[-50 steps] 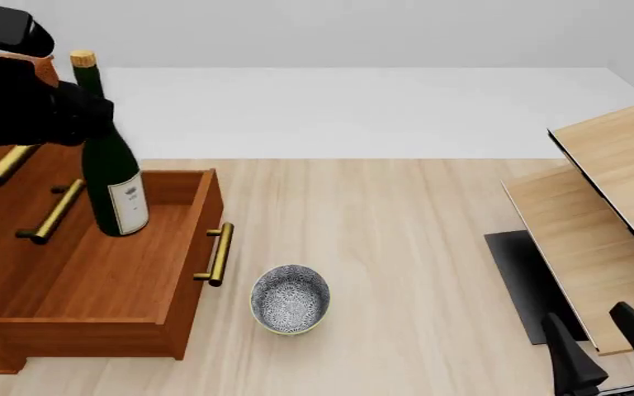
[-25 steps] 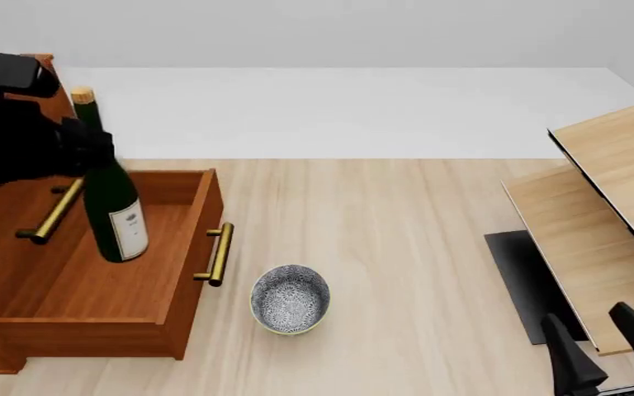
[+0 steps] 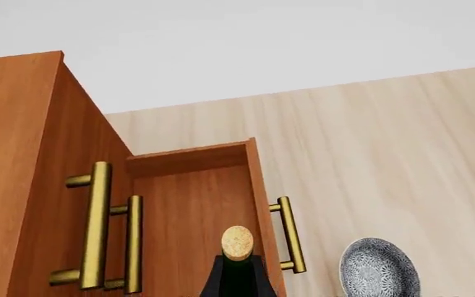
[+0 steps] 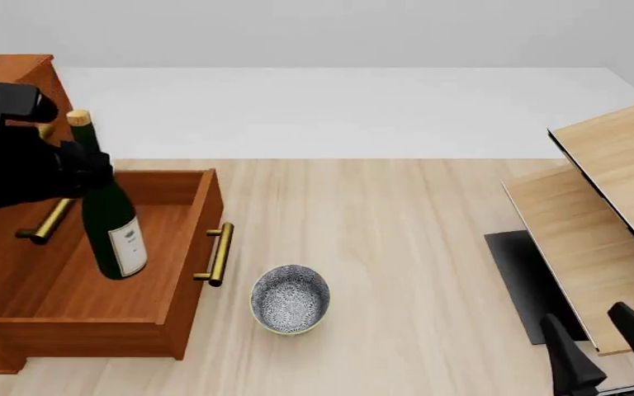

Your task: Put the wine bottle in the bottom drawer of the cabinet.

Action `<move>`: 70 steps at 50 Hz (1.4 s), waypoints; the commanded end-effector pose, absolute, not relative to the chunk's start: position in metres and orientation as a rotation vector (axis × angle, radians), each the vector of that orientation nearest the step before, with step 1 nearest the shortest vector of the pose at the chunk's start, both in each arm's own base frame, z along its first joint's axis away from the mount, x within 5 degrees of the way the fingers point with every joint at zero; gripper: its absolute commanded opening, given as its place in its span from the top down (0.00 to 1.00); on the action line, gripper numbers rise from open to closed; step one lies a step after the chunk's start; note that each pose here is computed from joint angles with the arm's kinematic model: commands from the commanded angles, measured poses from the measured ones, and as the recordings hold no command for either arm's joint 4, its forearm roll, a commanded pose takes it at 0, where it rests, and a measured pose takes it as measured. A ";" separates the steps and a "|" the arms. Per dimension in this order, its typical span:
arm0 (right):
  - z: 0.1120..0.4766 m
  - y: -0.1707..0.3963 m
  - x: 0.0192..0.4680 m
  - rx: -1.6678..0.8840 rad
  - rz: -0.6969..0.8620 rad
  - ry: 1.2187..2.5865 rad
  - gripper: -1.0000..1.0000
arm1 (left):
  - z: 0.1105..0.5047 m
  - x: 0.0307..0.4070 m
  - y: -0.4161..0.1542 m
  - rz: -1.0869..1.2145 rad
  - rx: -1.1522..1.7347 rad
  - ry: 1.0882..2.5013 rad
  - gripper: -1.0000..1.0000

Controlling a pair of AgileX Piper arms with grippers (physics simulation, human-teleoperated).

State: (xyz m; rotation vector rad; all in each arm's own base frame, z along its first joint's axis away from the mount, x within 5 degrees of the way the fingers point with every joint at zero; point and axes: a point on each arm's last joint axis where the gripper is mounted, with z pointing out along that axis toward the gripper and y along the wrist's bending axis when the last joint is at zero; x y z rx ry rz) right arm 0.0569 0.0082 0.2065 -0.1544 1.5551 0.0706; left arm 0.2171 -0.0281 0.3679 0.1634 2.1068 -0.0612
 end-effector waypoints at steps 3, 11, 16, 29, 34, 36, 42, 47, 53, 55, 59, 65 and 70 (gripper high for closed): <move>0.206 0.008 0.057 -0.156 0.071 1.556 0.00 | 0.361 0.214 -0.028 -0.060 0.167 2.107 1.00; 0.206 0.008 0.056 -0.153 0.072 1.555 0.00 | 0.356 0.213 -0.026 -0.073 0.124 2.099 1.00; 0.206 0.008 0.056 -0.155 0.072 1.557 0.00 | 0.349 0.215 -0.026 -0.071 0.128 2.105 1.00; 0.206 0.008 0.057 -0.154 0.072 1.556 0.00 | 0.330 0.216 -0.026 -0.077 0.117 2.122 1.00; 0.206 0.008 0.057 -0.152 0.071 1.556 0.00 | 0.323 0.216 -0.026 -0.073 0.121 2.130 1.00; 0.206 0.008 0.057 -0.154 0.071 1.555 0.00 | 0.322 0.215 -0.026 -0.082 0.107 2.130 1.00; 0.206 0.008 0.056 -0.154 0.070 1.556 0.00 | 0.318 0.214 -0.028 -0.088 0.116 2.132 1.00; 0.206 0.008 0.056 -0.156 0.068 1.556 0.00 | 0.311 0.213 -0.027 -0.086 0.110 2.136 1.00; 0.206 0.008 0.056 -0.155 0.070 1.556 0.00 | 0.302 0.214 -0.027 -0.092 0.103 2.145 1.00; 0.206 0.008 0.056 -0.153 0.071 1.555 0.00 | 0.301 0.214 -0.028 -0.096 0.100 2.146 1.00; 0.206 0.008 0.056 -0.155 0.068 1.556 0.00 | 0.296 0.214 -0.029 -0.104 0.095 2.152 1.00; 0.206 0.008 0.056 -0.156 0.066 1.557 0.00 | 0.291 0.214 -0.029 -0.102 0.096 2.155 1.00; 0.206 0.008 0.057 -0.156 0.068 1.558 0.00 | 0.288 0.215 -0.029 -0.101 0.096 2.157 1.00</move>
